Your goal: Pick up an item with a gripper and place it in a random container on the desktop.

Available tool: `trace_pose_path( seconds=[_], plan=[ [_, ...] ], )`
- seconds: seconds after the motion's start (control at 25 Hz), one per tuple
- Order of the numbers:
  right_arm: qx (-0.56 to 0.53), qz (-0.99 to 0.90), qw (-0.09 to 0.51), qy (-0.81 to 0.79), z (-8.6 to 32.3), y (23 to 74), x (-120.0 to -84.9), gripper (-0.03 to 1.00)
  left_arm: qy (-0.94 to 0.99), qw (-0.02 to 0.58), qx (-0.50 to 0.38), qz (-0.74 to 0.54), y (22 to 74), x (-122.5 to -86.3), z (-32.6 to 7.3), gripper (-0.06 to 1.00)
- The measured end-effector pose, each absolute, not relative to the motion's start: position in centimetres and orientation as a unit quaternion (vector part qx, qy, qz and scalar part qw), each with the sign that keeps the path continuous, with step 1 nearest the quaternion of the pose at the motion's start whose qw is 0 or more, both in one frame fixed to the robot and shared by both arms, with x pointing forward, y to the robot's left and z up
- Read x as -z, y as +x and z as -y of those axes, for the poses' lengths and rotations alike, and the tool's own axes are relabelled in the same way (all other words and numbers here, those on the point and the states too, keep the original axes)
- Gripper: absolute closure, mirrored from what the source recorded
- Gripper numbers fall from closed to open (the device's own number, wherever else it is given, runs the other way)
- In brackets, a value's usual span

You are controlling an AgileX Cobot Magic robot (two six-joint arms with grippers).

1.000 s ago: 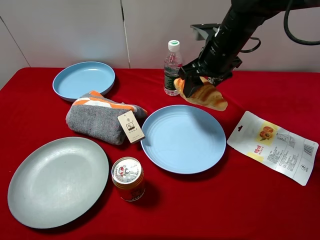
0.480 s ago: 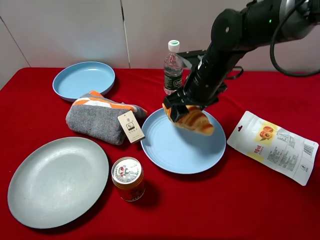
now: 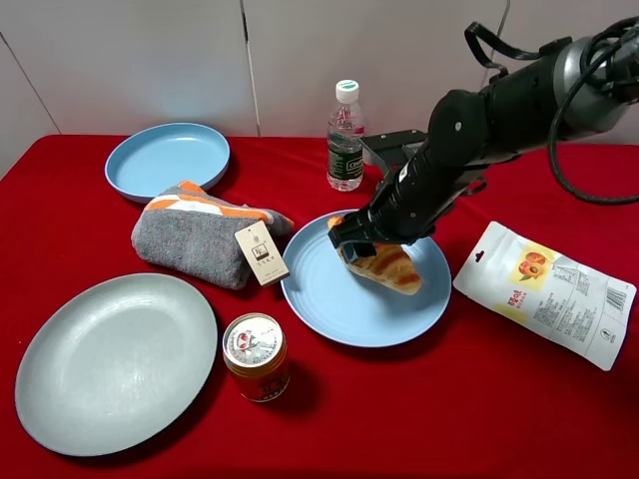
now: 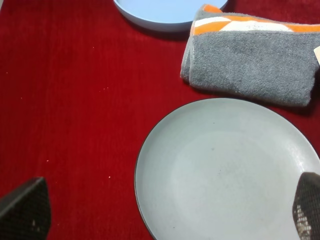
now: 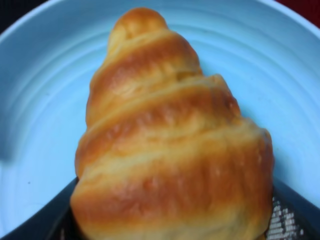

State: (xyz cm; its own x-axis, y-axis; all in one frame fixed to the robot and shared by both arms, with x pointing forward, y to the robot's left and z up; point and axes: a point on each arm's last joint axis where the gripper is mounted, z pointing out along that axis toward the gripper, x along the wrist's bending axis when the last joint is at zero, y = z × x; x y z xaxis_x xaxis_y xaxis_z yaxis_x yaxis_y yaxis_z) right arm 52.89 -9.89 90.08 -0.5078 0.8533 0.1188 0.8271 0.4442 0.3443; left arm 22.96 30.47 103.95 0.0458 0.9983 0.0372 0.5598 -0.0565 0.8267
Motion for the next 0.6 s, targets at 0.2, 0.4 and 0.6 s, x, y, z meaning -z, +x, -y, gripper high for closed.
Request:
trace_pose_path(
  seconds=[0.2,0.4,0.6],
  plan=[
    [-0.190,-0.845,0.041,0.498,9.85,53.01,-90.08,0.49,0.645,0.327,-0.335,-0.604,22.96,-103.95,-30.47,-0.02],
    [-0.190,-0.844,0.040,0.500,9.85,53.01,-90.08,0.49,0.645,0.327,-0.335,-0.604,22.96,-103.95,-30.47,-0.02],
    [-0.190,-0.844,0.041,0.500,9.85,53.01,-90.08,0.49,0.645,0.327,-0.335,-0.604,22.96,-103.95,-30.47,-0.02]
  ],
)
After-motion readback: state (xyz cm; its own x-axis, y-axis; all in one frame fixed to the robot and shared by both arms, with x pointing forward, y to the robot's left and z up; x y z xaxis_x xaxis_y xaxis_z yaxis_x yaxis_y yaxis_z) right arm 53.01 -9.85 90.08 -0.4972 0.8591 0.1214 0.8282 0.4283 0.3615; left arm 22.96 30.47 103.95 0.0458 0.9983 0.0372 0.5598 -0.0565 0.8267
